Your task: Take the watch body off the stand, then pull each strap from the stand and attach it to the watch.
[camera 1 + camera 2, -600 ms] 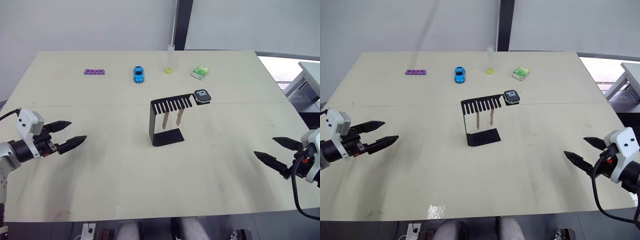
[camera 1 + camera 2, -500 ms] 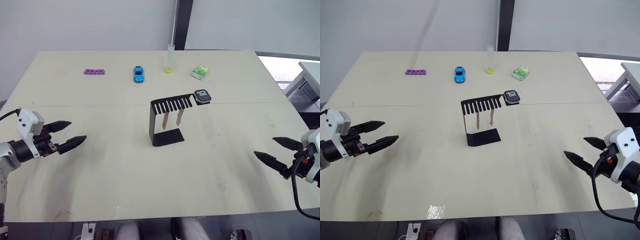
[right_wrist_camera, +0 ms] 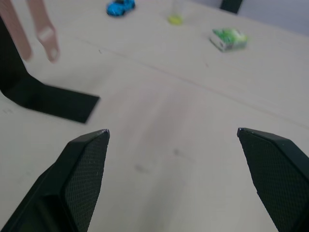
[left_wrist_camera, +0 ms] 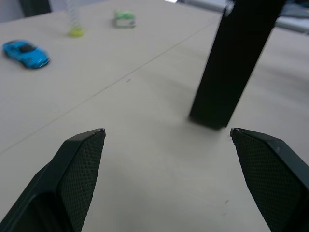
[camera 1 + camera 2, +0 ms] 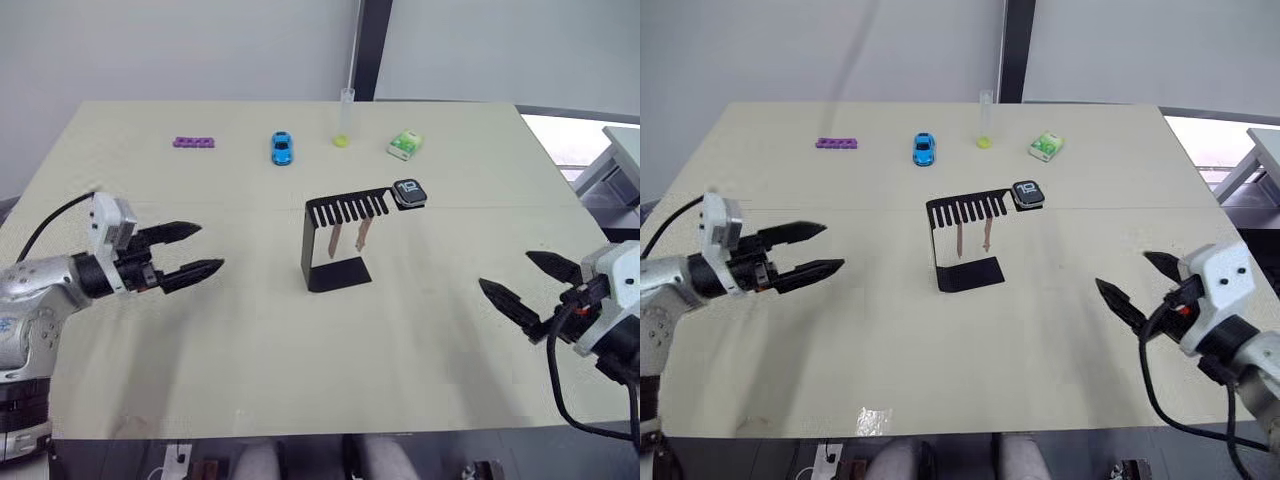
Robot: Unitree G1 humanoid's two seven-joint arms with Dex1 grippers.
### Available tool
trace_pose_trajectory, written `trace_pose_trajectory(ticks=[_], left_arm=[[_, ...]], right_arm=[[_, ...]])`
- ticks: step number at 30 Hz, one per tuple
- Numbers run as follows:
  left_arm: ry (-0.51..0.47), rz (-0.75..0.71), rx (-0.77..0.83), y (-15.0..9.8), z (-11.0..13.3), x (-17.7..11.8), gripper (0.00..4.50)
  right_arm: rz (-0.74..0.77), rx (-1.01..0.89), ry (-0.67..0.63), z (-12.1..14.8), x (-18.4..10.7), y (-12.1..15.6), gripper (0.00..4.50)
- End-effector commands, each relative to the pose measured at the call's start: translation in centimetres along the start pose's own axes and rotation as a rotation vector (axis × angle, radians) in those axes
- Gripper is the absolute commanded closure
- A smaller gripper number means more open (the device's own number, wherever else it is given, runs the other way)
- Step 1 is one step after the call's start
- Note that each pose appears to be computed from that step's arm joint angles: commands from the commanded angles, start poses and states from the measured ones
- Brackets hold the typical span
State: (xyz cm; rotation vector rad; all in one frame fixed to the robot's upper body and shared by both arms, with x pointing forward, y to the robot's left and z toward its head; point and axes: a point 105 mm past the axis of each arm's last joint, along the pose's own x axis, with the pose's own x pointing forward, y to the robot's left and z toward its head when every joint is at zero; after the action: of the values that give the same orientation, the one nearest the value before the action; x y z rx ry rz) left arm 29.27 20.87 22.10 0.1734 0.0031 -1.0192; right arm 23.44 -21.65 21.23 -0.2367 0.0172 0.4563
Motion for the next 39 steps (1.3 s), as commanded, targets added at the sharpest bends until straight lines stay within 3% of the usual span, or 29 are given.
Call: trace_pose_trajectory(ticks=[1, 7, 13, 20, 39], left_arm=[[-0.08, -0.125, 0.061, -1.6, 3.6, 1.5, 0.04], [-0.162, -0.194, 0.151, -2.2, 6.9, 4.3, 0.04], [-0.188, -0.204, 0.195, -1.6, 7.3, 6.2, 0.04], [-0.215, -0.217, 0.228, -1.7, 7.6, 7.3, 0.04], [-0.223, -0.22, 0.259, -2.1, 8.0, 7.9, 0.04]], right_arm=[[0.004, 0.014, -0.094, 2.9, 0.4, 2.0, 0.0], [0.007, 0.14, -0.205, 6.9, 2.8, 3.7, 0.0], [-0.035, 0.247, -0.181, 9.1, 6.1, 3.6, 0.0], [-0.115, 0.256, -0.079, 9.1, 8.9, 4.3, 0.0], [-0.095, 0.261, -0.061, 9.6, 10.4, 5.6, 0.0]])
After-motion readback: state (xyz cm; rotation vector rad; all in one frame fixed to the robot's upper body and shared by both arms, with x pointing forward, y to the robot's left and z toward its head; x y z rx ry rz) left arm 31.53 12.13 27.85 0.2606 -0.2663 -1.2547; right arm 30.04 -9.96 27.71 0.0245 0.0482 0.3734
